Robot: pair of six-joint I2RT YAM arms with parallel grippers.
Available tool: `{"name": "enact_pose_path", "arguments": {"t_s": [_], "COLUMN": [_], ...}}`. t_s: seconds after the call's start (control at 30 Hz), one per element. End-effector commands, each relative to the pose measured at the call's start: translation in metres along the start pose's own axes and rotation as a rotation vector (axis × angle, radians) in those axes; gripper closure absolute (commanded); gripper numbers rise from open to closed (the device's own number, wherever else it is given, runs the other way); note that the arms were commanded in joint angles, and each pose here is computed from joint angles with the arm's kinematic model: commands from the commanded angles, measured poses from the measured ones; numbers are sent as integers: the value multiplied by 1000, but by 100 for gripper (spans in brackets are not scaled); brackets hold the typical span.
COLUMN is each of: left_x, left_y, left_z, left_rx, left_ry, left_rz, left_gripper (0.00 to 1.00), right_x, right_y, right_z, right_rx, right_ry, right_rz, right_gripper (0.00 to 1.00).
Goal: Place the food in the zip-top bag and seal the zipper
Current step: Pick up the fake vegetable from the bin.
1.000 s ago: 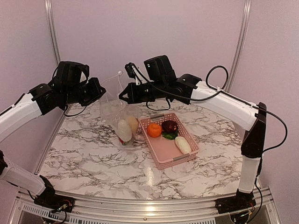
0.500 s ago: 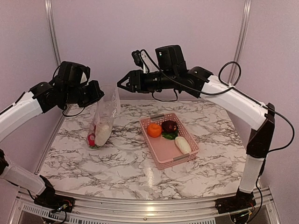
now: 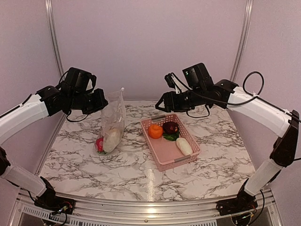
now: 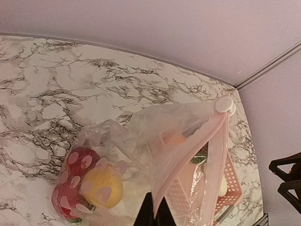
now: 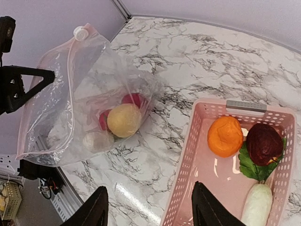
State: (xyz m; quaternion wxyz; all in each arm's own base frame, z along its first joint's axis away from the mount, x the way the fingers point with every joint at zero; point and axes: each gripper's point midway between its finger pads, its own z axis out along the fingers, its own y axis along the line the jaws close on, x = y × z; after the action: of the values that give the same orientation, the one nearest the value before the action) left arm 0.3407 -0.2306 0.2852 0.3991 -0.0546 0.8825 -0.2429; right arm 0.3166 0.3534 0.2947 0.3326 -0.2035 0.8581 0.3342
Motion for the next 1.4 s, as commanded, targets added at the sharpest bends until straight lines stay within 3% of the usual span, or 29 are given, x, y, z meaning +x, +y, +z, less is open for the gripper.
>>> {"name": "enact_pose_path", "arguments": {"t_s": [0.0,0.5,0.67,0.8,1.03,1.37], "left_x": [8,1,-16,-25,-14,-13], "left_y": [5,-10,-34,-32,-6,-9], "left_z": [9,15,3,-7,-7,-9], "left_rx": [-17,23,108,63,-86,-66], "left_ry": [37,49,17,21,100,111], "left_rz": [29,34,72,105,213,213], "left_gripper": [100,100,100,100,100,100], "right_x": [11,89,117,138,148,148], "right_y": [-29,-106,-127,-139,-151,-181], "right_z": [-24,-14,-6,2,17,24], "right_rx": [132,339,402,428,461,609], "right_ry": [30,320,450,553,610,650], "right_rz": [-29,16,-5,-13,-15,-64], "right_gripper": [42,48,51,54,52,48]}}
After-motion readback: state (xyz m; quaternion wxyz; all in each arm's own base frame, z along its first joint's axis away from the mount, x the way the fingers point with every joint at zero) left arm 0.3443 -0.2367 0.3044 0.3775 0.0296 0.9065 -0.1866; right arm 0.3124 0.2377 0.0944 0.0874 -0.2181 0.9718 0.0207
